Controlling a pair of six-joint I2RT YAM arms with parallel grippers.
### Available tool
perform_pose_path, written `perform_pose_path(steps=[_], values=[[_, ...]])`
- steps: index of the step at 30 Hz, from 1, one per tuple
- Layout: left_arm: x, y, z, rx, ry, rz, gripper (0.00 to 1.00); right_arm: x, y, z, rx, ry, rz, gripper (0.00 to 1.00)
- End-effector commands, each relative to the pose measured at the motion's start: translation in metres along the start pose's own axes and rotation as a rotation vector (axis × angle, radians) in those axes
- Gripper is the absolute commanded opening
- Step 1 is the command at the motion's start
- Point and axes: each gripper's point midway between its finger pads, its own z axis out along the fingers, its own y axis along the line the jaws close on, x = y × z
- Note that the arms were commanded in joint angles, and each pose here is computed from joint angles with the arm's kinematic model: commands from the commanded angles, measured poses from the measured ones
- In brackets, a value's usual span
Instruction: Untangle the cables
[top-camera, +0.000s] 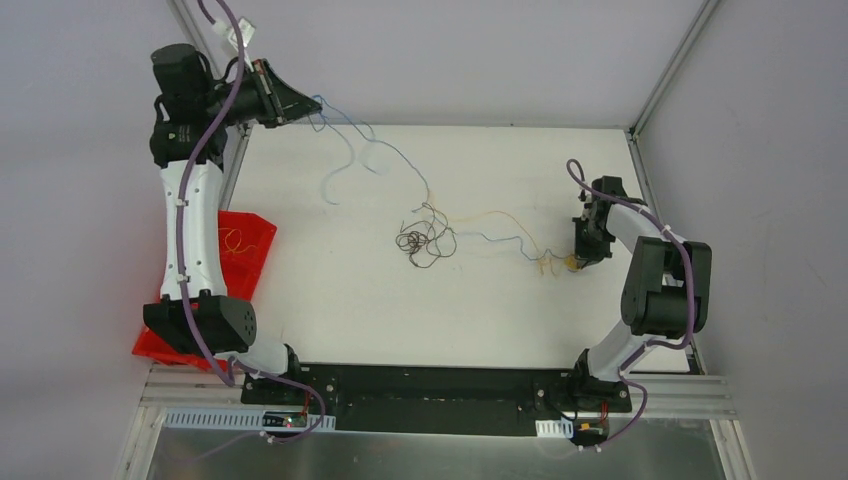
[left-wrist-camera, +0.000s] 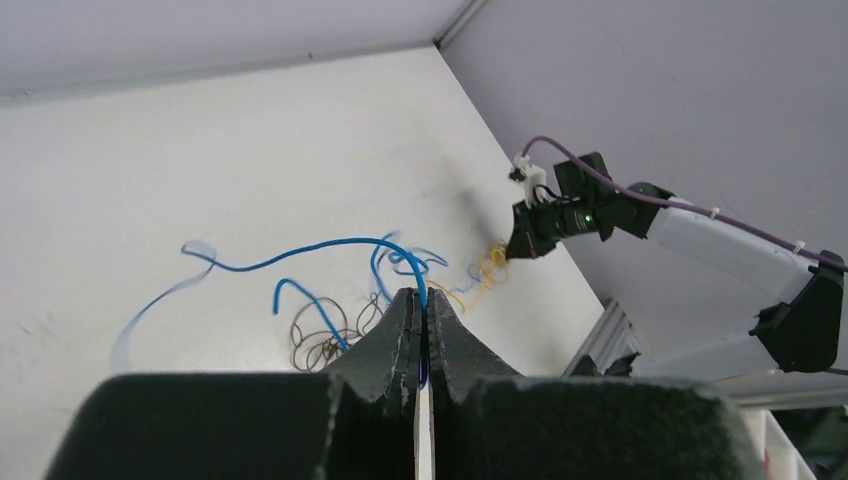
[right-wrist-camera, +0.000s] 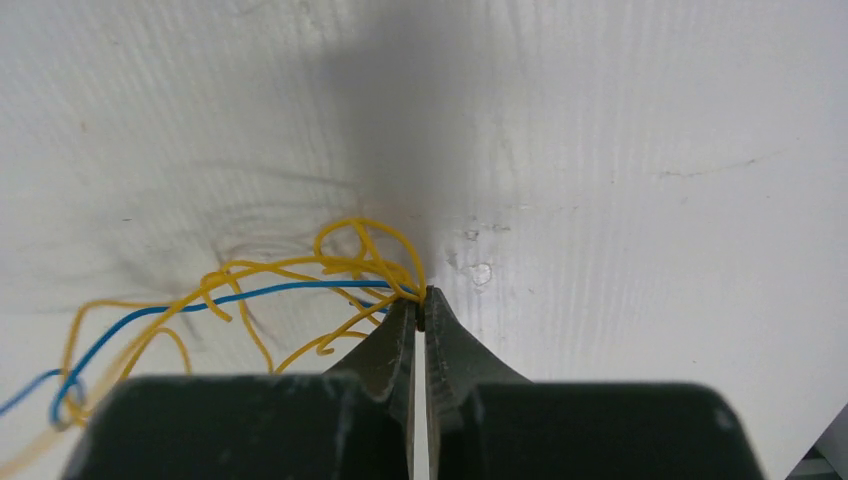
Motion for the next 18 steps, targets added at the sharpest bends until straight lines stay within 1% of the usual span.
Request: perform_pose_path(steps=[1,6,7,9,14,18], values=[[-0.035,-0.031,-0.024,0.012,-0.081,0.104,0.0,0.005,-0.011,-0.005,0.031,0.021,-0.036,0.0],[-0.061,-0.04,-0.039,-0.049,-0.167,0.195,0.0,0.008,-0.013,-0.005,0.03,0.029,-0.045,0.0],[-0.066,-0.038,-0.042,-0.072,-0.186,0.197,0.0,0.008,-0.013,-0.005,0.028,0.029,-0.045,0.0],[-0.066,-0.035,-0.044,-0.084,-0.181,0.17,0.0,0.008,-0.012,-0.006,0.018,0.028,-0.044,0.0],[-0.023,-0.02,-0.04,-0.068,-0.091,0.083,0.0,0.005,-0.004,-0.012,-0.026,0.026,-0.03,0.0],[0.037,0.004,-0.04,-0.081,0.013,-0.002,0.01,0.005,0.009,-0.017,-0.095,0.024,-0.018,0.0]])
